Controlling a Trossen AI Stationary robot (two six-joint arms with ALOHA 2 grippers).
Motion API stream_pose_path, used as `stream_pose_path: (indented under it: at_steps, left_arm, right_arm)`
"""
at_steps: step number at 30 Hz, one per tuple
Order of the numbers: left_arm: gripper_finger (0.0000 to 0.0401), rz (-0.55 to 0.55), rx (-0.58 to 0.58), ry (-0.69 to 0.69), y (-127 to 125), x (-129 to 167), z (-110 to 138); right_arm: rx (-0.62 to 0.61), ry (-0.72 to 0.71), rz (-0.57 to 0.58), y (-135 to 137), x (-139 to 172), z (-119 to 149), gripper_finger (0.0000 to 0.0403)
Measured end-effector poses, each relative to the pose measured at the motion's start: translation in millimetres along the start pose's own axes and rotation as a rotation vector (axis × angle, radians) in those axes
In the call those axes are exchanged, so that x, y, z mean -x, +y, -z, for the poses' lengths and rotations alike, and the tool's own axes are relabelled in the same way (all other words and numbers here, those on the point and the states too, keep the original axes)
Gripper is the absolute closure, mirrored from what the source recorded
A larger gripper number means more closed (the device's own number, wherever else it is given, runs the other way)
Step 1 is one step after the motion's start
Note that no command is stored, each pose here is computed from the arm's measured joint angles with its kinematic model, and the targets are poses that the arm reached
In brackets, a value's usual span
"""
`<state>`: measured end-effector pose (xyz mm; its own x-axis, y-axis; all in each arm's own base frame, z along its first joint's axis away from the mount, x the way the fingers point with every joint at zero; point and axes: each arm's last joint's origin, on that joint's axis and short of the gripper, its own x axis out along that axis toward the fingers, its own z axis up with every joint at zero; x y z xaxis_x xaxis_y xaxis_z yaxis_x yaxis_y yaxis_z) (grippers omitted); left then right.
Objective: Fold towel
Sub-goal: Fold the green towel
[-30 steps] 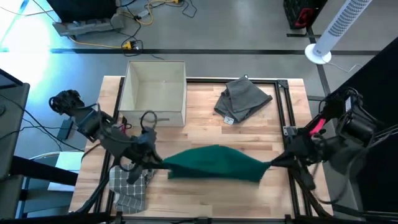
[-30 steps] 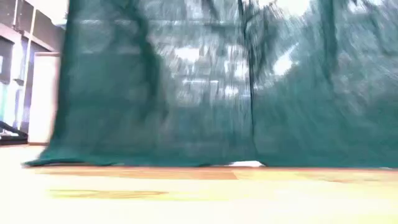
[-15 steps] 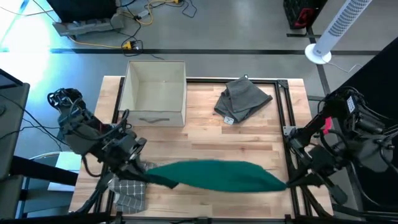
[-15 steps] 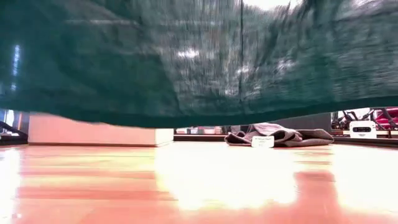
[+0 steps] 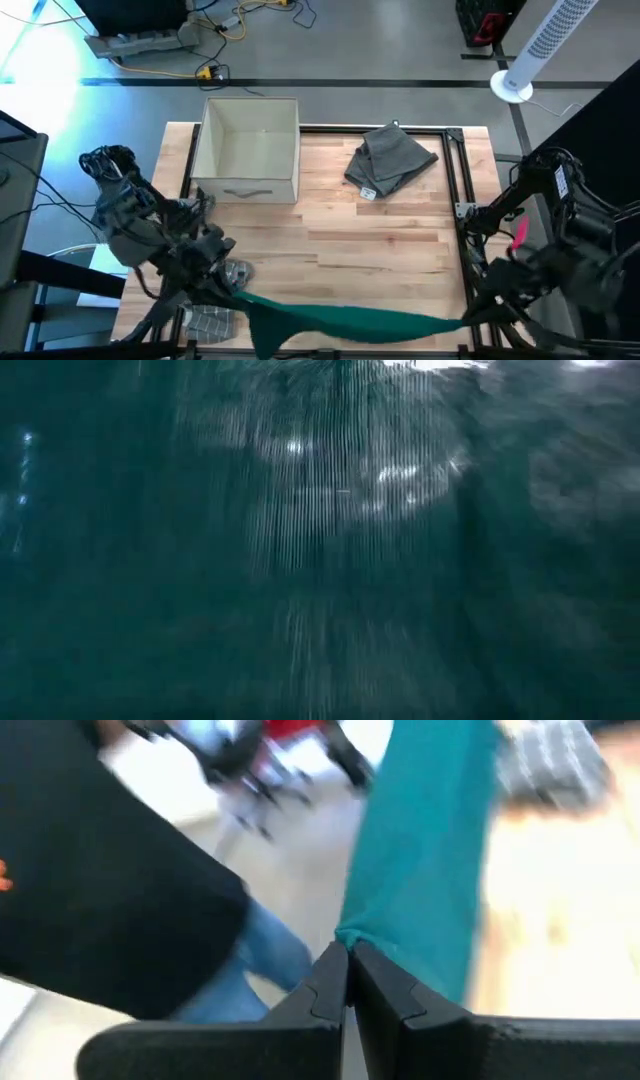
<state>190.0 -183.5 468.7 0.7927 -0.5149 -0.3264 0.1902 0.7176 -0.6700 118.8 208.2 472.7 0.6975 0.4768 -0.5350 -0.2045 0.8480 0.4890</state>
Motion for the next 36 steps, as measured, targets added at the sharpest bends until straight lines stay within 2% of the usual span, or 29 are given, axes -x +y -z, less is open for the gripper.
stream_pose_path:
  at_steps: [3, 9, 12, 14, 17, 22, 25, 36]
  left_arm:
    - [0.0401, -0.110, 0.039, 0.084, 13.6, -9.8, 5.3]
    - [0.0401, -0.331, -0.022, 0.111, 41.0, -11.1, 0.8]
    - [0.0401, -0.440, -0.032, 0.164, 59.7, -14.3, 2.4]
    - [0.0401, -0.461, -0.006, 0.211, 69.5, -17.1, 2.0]
    - [0.0401, -0.350, -0.015, 0.212, 67.1, -22.4, -4.7]
    - [0.0401, -0.166, -0.152, 0.037, 48.9, -16.2, -22.2]
    - [0.0401, -0.102, -0.178, -0.035, 37.3, -6.6, -25.1]
    - [0.0401, 0.048, -0.184, -0.095, 9.2, 7.0, -15.4]
  right_arm:
    - [-0.061, 0.070, 0.139, -12.4, -0.8, 8.9, 0.0403]
    - [-0.069, 0.061, 0.428, -37.1, 7.2, 18.7, 0.0403]
    - [-0.052, 0.068, 0.492, -46.5, 0.4, 23.1, 0.0403]
    - [-0.052, 0.078, 0.521, -51.4, -4.1, 23.4, 0.0403]
    - [-0.015, 0.076, 0.472, -48.3, -7.3, 20.7, 0.0403]
    - [0.115, -0.095, 0.312, -28.3, 4.3, 3.0, 0.0403]
    - [0.166, -0.170, 0.230, -16.5, 14.8, -5.2, 0.0403]
    - [0.195, -0.235, 0.017, 8.4, 29.5, -11.3, 0.0403]
